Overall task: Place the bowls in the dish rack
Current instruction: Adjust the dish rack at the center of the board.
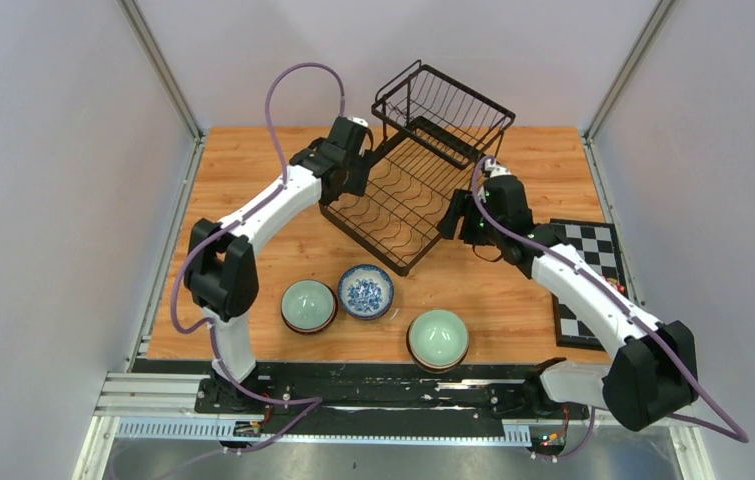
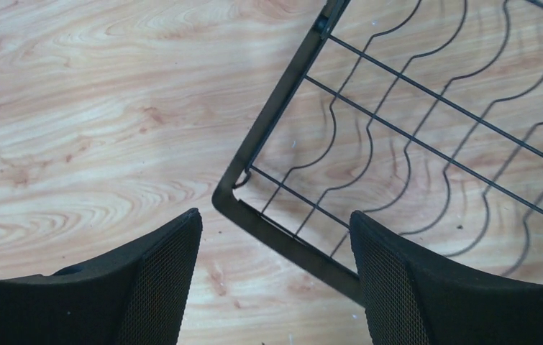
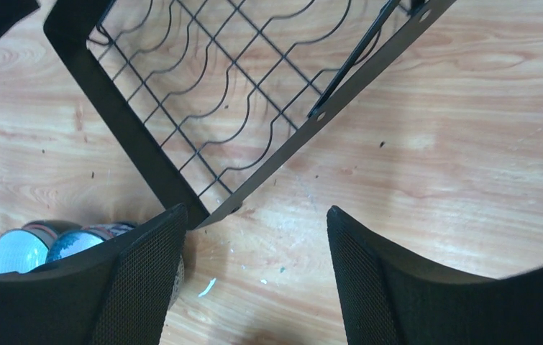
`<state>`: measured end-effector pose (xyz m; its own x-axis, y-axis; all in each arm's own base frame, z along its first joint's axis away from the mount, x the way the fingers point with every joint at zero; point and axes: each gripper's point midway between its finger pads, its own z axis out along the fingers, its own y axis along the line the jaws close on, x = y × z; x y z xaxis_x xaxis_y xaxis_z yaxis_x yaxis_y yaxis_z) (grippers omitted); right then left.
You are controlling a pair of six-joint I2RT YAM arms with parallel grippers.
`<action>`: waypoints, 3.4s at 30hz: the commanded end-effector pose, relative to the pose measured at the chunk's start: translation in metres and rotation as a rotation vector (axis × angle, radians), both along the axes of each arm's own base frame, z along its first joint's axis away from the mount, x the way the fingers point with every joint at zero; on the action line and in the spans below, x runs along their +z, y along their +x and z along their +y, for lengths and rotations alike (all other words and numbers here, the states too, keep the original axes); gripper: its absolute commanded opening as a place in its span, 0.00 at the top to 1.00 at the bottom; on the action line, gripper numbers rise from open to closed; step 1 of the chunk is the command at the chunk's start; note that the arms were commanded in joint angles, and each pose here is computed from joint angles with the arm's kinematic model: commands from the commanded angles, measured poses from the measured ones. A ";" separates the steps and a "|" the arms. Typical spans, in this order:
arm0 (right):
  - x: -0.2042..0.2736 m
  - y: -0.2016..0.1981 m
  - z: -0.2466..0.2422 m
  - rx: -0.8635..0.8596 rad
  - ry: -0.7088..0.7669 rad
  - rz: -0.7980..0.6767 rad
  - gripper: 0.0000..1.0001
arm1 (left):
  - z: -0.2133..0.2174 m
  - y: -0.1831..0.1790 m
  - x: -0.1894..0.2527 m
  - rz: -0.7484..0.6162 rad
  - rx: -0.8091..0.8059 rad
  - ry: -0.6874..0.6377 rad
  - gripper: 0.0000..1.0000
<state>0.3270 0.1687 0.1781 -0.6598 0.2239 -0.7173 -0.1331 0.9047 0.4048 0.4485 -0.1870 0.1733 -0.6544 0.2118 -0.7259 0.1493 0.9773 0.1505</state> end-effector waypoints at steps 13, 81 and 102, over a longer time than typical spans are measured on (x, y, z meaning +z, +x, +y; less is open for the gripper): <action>-0.043 -0.015 0.049 -0.038 -0.051 0.188 0.25 | 0.020 0.060 -0.064 0.116 -0.080 0.098 0.21; -0.106 0.025 -0.016 0.043 -0.409 0.273 0.97 | 0.003 -0.076 -0.121 0.244 0.109 -0.386 1.00; -0.027 -0.029 -0.020 0.091 -0.280 0.167 0.49 | 0.036 -0.078 -0.058 0.105 0.166 -0.296 0.38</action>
